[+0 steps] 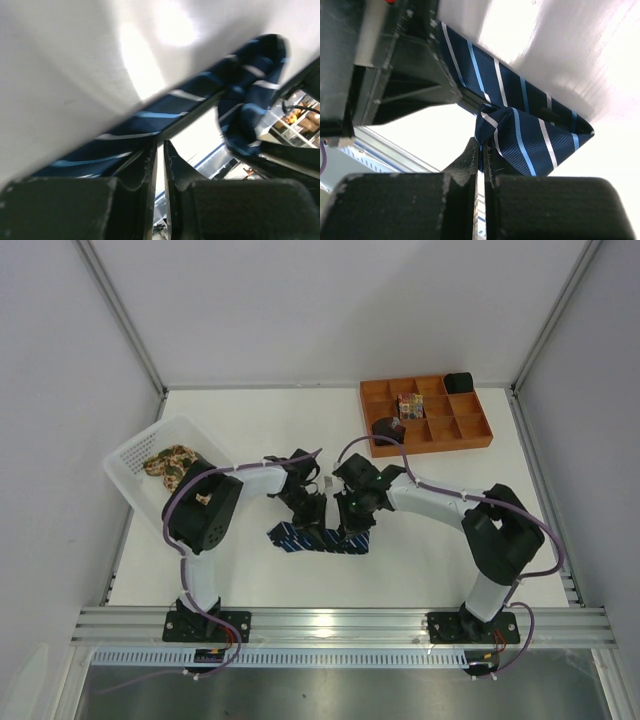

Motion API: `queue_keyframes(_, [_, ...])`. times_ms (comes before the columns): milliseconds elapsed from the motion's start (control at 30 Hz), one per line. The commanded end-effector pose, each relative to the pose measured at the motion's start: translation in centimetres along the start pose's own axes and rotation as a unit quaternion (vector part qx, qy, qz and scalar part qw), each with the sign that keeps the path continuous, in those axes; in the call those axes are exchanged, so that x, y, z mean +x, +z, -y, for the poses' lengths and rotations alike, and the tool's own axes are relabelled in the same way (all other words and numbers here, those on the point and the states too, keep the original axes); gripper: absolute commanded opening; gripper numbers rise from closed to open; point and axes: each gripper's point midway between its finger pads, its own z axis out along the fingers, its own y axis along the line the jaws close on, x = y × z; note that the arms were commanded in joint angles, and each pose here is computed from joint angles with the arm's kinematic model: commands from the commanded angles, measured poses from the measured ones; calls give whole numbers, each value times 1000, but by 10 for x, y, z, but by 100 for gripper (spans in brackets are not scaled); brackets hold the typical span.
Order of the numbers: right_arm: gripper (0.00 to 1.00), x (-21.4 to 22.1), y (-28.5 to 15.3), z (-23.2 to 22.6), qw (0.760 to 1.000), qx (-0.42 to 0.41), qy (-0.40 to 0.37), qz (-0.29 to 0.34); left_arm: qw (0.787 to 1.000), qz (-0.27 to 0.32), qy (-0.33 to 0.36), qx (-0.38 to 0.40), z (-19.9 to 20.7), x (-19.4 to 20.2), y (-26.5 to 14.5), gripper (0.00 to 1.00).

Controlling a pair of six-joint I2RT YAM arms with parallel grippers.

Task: Roll the ties
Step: Roll the tie

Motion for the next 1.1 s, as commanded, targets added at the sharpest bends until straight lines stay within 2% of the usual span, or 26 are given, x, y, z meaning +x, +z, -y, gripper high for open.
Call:
queue_keyframes(0, [0,-15,0,-10,1000,-9,-13,14,1000,8,8,-14,-14,4,-5,14])
queue_keyframes(133, [0,-14,7,-11,1000,-7,-15,2,1000,-1,1,-14,-22,7,4,14])
queue_keyframes(533, [9,-2,33,-10,999,-8,-5,-44,1000,1,-7,-3,-22,13,6,13])
queue_keyframes(700, [24,2,35,-10,999,-13,-6,-48,1000,2,-9,-3,-25,13,5,14])
queue_keyframes(767, [26,0,33,-15,999,-22,-10,-46,1000,2,-10,-2,-25,12,5,14])
queue_keyframes(900, [40,-2,21,-22,998,-44,-19,-41,1000,6,-9,3,-22,9,1,14])
queue_keyframes(1067, [45,-7,7,-24,997,-65,-10,-29,1000,10,-3,5,-19,5,-4,14])
